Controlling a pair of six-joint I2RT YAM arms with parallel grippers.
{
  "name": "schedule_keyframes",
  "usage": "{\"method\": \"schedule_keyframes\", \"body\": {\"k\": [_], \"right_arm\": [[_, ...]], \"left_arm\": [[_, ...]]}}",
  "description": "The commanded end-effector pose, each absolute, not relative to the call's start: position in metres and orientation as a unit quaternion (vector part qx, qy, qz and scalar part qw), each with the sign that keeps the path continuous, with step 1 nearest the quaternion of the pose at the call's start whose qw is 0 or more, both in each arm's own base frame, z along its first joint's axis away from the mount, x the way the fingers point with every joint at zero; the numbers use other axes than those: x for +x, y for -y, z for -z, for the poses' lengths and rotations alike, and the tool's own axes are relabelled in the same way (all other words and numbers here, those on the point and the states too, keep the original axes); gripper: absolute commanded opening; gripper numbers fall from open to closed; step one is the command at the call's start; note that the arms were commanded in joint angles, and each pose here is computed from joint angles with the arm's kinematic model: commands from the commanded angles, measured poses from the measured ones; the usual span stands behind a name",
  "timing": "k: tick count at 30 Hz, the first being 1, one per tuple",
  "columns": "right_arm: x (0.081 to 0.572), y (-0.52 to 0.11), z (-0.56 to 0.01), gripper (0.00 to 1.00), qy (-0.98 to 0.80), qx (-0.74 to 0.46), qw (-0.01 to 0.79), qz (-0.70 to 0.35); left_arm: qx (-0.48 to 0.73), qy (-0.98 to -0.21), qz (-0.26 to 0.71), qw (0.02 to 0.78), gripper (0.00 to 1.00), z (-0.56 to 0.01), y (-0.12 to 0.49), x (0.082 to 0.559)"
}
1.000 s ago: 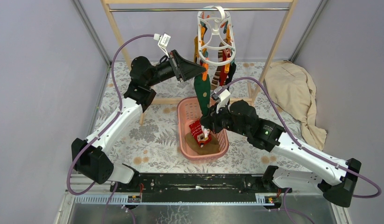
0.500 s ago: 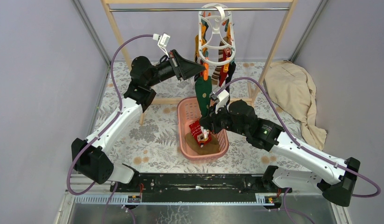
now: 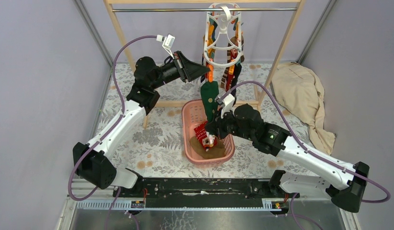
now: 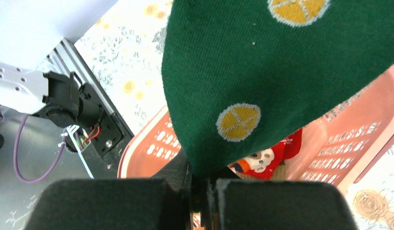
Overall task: Remove the socks clipped to the hanger
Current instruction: Remove the sock from the hanger.
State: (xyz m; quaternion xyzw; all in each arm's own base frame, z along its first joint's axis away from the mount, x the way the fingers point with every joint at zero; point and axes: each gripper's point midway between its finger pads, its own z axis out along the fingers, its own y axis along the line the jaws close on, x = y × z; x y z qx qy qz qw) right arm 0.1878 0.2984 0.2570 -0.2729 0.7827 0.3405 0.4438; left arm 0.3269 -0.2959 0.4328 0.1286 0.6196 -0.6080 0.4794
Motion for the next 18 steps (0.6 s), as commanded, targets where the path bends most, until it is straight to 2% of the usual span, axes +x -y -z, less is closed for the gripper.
{"method": "schedule_keyframes", "body": {"k": [1, 10, 13, 17, 18], "right_arm": [[0.178, -0.296, -0.252, 0.0, -0.78, -0.274, 0.433, -0.359], [0.168, -0.298, -0.215, 0.0, -0.799, -0.289, 0.388, -0.357], [0.171, -0.3, -0.203, 0.01, -0.809, -0.289, 0.376, -0.348], [0.177, -0.301, -0.195, 0.37, -0.819, -0.284, 0.372, -0.332], [0.178, -0.301, -0.194, 0.43, -0.821, -0.281, 0.373, -0.328]], "left_arm": [[0.135, -0.605, 0.598, 0.509, 0.22, -0.453, 0.288, 0.325], [0.134, -0.607, 0.597, 0.507, 0.22, -0.452, 0.288, 0.323], [0.134, -0.608, 0.595, 0.508, 0.26, -0.452, 0.287, 0.322], [0.135, -0.613, 0.59, 0.508, 0.39, -0.45, 0.285, 0.32], [0.136, -0.615, 0.587, 0.508, 0.42, -0.449, 0.285, 0.32]]}}
